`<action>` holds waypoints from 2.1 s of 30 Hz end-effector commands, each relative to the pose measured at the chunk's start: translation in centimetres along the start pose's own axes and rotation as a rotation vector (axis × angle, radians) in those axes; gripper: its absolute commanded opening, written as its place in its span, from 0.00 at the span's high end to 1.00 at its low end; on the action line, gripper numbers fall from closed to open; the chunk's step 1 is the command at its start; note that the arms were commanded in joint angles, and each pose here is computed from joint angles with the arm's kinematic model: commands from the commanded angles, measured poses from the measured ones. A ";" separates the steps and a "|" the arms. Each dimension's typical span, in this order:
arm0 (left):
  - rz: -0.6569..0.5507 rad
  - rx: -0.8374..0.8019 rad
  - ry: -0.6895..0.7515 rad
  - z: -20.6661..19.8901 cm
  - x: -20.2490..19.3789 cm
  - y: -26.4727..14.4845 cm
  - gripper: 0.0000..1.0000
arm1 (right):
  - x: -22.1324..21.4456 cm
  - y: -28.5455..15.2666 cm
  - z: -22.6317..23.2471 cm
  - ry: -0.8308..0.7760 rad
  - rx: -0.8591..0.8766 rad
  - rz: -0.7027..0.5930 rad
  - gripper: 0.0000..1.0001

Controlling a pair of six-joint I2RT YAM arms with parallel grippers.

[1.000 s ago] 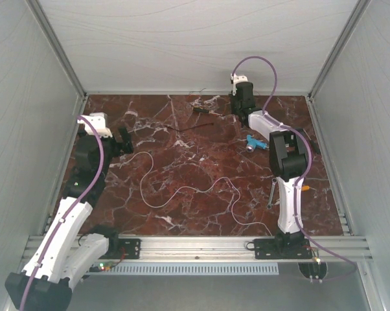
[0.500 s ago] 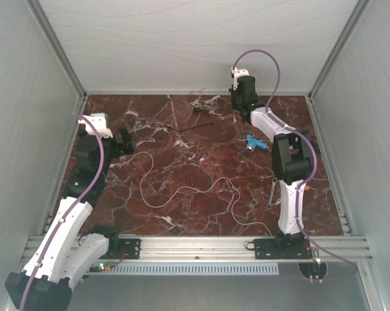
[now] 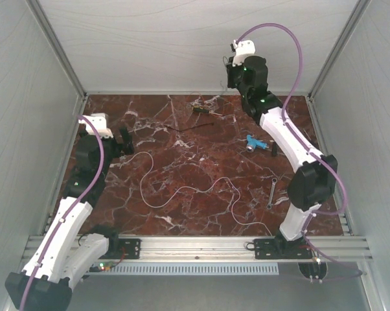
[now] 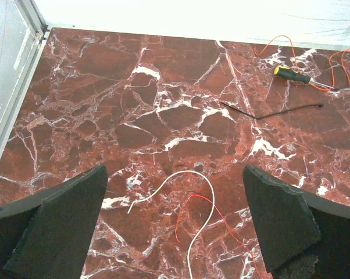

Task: Zip-tie the wires
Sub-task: Pick up the cable at the center of the board, then straighten the cable at the center of the board.

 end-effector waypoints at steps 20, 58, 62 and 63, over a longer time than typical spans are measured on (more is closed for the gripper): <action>-0.155 -0.216 0.023 -1.9 3.4 -1.1 0.00 | 14.4 -16.5 9.2 0.032 0.612 -0.469 1.00; -0.488 -1.052 0.186 -10.9 2.8 -5.7 0.64 | 14.3 -33.9 16.0 0.031 1.338 -0.452 1.00; -0.500 -1.237 0.176 -11.8 2.3 -7.3 0.40 | 14.4 -34.5 15.8 0.033 1.347 -0.475 1.00; -0.499 -1.279 0.169 -11.9 2.2 -7.7 0.35 | 14.5 -34.6 15.8 0.034 1.348 -0.476 1.00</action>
Point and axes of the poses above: each gripper's point midway between its finger pads, its own y axis out along the fingers, its own z axis along the line the jaws close on, x = y × z, the point moved 7 cm from there along -y, back along the fingers, and after that the axes turned 10 degrees about y, right-handed, at the moved point
